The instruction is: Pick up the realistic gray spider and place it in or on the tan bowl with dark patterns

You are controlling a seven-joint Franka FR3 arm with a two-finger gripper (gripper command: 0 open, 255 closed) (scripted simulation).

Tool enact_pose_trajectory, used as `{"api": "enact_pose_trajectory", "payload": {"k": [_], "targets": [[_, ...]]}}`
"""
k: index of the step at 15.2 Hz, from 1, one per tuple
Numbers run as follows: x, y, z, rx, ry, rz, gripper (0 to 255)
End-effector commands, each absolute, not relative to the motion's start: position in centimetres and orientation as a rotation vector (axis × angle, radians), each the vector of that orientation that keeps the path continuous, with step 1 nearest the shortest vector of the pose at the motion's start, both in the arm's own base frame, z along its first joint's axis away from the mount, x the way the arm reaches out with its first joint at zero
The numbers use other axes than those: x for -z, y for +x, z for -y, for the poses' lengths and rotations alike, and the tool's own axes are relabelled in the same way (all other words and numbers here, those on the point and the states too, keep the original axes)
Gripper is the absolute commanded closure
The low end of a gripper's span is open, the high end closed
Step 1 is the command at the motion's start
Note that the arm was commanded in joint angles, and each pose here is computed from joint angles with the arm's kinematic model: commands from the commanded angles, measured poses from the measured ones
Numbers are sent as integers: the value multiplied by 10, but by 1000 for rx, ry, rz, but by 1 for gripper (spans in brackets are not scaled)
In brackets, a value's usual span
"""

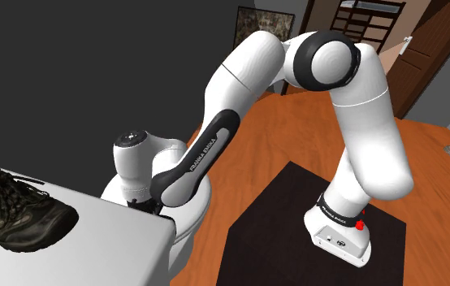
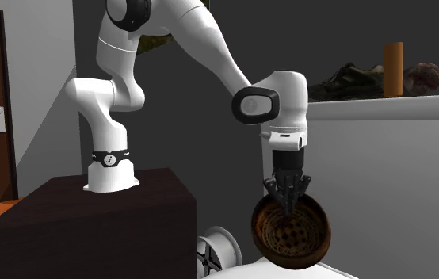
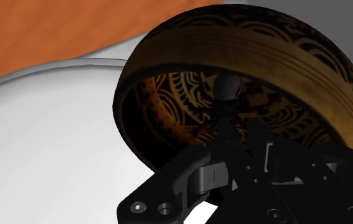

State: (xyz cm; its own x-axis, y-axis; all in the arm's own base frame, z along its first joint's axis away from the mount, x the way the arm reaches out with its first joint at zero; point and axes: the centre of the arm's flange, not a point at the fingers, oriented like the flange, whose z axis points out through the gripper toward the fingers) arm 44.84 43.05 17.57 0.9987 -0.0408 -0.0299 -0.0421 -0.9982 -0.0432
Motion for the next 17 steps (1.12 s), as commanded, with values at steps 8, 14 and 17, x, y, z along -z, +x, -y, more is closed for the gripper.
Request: {"api": "enact_pose_trajectory", "payload": {"k": [8,14,17], "targets": [[-198,440,-428,-102,-3117,-55,0],[-208,441,-428,-102,-3117,-55,0],[-208,441,-428,-102,-3117,-55,0]]}}
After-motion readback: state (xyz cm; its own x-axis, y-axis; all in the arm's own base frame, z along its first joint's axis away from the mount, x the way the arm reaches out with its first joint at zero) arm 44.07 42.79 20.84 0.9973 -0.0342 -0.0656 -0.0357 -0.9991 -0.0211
